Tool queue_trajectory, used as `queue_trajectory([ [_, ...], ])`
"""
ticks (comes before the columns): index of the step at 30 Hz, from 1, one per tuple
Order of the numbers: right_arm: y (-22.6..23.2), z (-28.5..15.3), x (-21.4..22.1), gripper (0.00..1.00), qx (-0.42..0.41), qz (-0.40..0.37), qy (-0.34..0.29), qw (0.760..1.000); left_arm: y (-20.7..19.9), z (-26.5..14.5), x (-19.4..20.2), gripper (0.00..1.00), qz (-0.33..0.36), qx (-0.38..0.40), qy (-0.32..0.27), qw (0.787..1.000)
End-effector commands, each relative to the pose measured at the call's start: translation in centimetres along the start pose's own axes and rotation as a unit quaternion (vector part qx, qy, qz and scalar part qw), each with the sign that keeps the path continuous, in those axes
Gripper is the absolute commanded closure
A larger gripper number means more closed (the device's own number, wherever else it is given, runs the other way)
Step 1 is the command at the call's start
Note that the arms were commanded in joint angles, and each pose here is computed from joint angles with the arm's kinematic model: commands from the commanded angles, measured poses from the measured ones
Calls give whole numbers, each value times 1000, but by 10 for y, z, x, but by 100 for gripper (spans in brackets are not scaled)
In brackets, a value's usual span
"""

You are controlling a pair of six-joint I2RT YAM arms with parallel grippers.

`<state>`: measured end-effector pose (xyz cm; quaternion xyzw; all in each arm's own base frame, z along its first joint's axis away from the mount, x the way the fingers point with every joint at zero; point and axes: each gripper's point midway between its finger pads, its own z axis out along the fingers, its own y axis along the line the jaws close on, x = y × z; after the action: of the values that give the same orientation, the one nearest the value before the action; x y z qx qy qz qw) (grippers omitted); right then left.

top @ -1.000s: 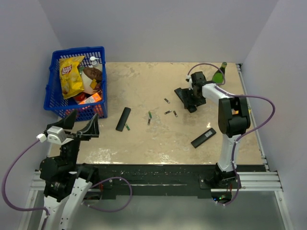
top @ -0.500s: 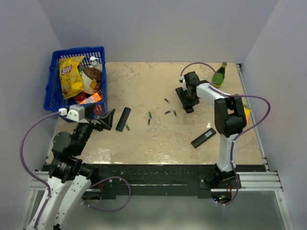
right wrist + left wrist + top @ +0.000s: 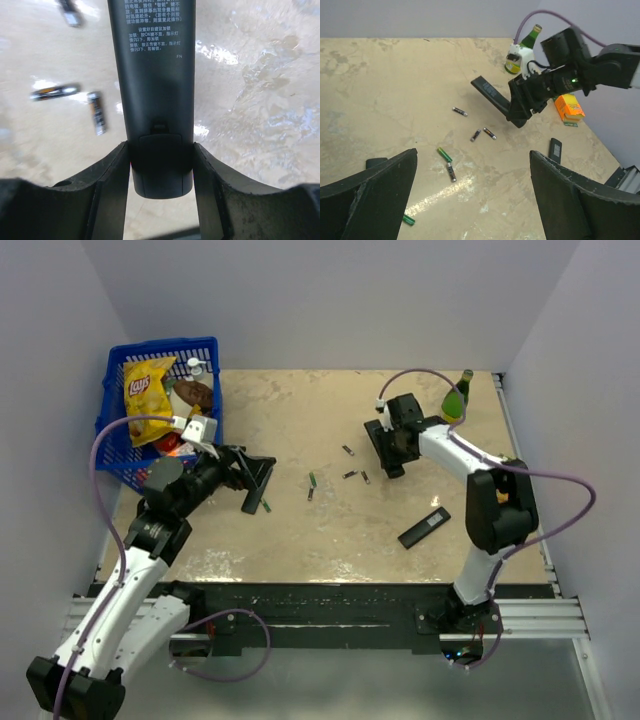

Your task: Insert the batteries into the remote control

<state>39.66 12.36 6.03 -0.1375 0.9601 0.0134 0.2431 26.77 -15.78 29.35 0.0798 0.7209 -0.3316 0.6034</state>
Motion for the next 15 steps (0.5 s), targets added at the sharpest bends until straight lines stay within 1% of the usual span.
queue_trajectory([
  [1, 27, -62, -44, 91, -24, -1, -120, 992, -23, 13, -30, 2, -28, 49, -32, 998],
  [4, 49, -99, -49, 92, -53, 2, -173, 984, -26, 28, -32, 2, -38, 64, -24, 997],
  [5, 62, -119, -46, 94, -70, -9, -196, 978, -27, 37, -33, 2, -41, 71, -21, 996],
  [7, 77, -139, -48, 94, -91, -6, -231, 969, -28, 45, -36, 3, -49, 77, -16, 996],
  [8, 90, -147, -41, 94, -113, -11, -237, 965, -26, 55, -37, 3, -53, 77, -10, 996],
  [10, 100, -183, -50, 96, -147, 10, -291, 945, -30, 63, -36, 3, -68, 89, 4, 994],
  [11, 114, -189, -42, 96, -176, 4, -294, 939, -33, 71, -33, 3, -77, 104, 18, 991],
  [12, 117, -209, -43, 96, -195, 16, -318, 928, -36, 74, -31, 3, -85, 115, 23, 989],
  [13, 121, -214, -44, 97, -208, 21, -330, 921, -41, 76, -30, 5, -108, 129, 29, 985],
  [14, 128, -222, -43, 97, -224, 20, -338, 914, -46, 81, -31, 5, -111, 153, 17, 982],
  [15, 132, -233, -43, 97, -237, 26, -348, 907, -55, 78, -29, 1, -117, 184, 21, 976],
])
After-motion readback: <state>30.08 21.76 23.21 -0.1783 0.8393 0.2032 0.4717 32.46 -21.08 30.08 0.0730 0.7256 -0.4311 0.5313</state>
